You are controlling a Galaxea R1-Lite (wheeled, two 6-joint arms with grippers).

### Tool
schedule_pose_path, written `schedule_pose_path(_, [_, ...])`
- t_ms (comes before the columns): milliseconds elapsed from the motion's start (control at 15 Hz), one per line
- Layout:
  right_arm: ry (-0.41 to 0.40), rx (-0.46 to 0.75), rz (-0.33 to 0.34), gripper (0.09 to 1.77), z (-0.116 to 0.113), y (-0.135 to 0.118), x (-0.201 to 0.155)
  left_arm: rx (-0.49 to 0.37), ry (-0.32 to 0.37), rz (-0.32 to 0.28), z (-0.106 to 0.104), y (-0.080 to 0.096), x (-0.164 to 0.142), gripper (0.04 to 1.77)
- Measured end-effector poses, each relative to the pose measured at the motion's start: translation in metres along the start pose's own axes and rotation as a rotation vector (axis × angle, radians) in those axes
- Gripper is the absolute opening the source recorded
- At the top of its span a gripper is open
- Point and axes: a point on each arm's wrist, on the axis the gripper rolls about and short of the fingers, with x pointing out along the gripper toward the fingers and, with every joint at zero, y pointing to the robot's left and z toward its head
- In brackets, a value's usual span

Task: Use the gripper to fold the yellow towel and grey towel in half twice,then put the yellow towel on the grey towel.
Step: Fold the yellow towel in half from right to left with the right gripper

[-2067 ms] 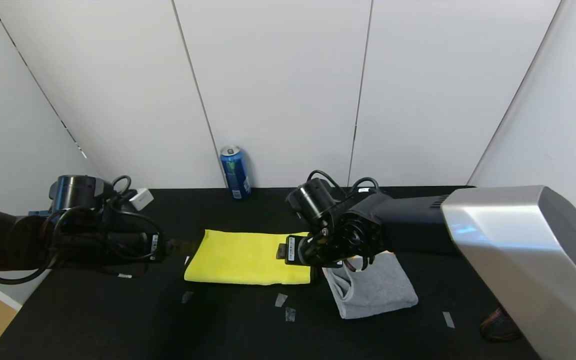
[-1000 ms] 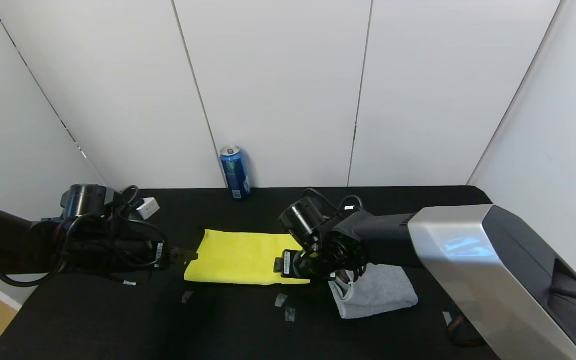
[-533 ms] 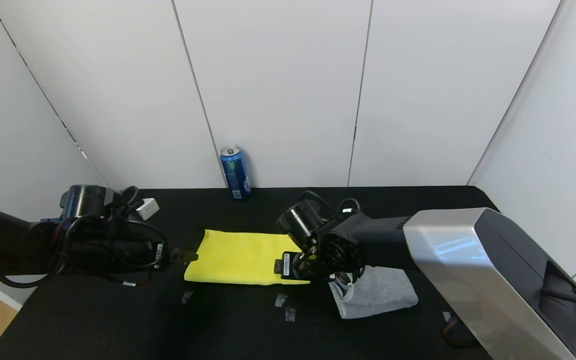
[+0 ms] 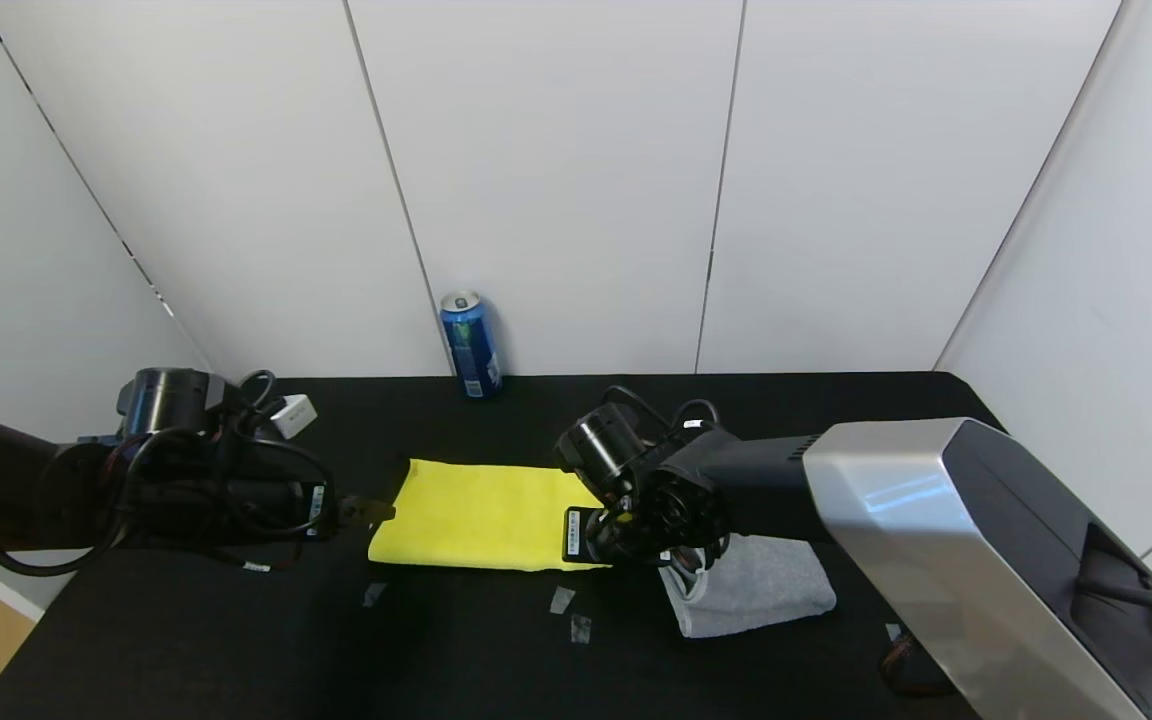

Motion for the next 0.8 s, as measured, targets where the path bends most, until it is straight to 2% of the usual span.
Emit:
schedule_pose_path(200, [0.003, 0.001, -0.002, 0.70, -0.0003, -0.0005, 0.0003, 0.000, 0.000, 0.001, -0.0001, 0.0000, 0.0000, 1.72])
schedule_pose_path(267, [0.003, 0.001, -0.002, 0.17, -0.0005, -0.0003, 0.0003, 0.001, 0.000, 0.001, 0.0000, -0.0001, -0.0001, 1.72])
schedule_pose_path(333, [0.004, 0.002, -0.003, 0.13, -0.0006, -0.0004, 0.0004, 0.001, 0.000, 0.001, -0.0001, 0.0000, -0.0001, 1.72])
schedule_pose_path(800, [0.003, 0.000, -0.003, 0.13, -0.0001, 0.0002, -0.0031, 0.001, 0.000, 0.001, 0.0001, 0.0002, 0.0002, 1.72])
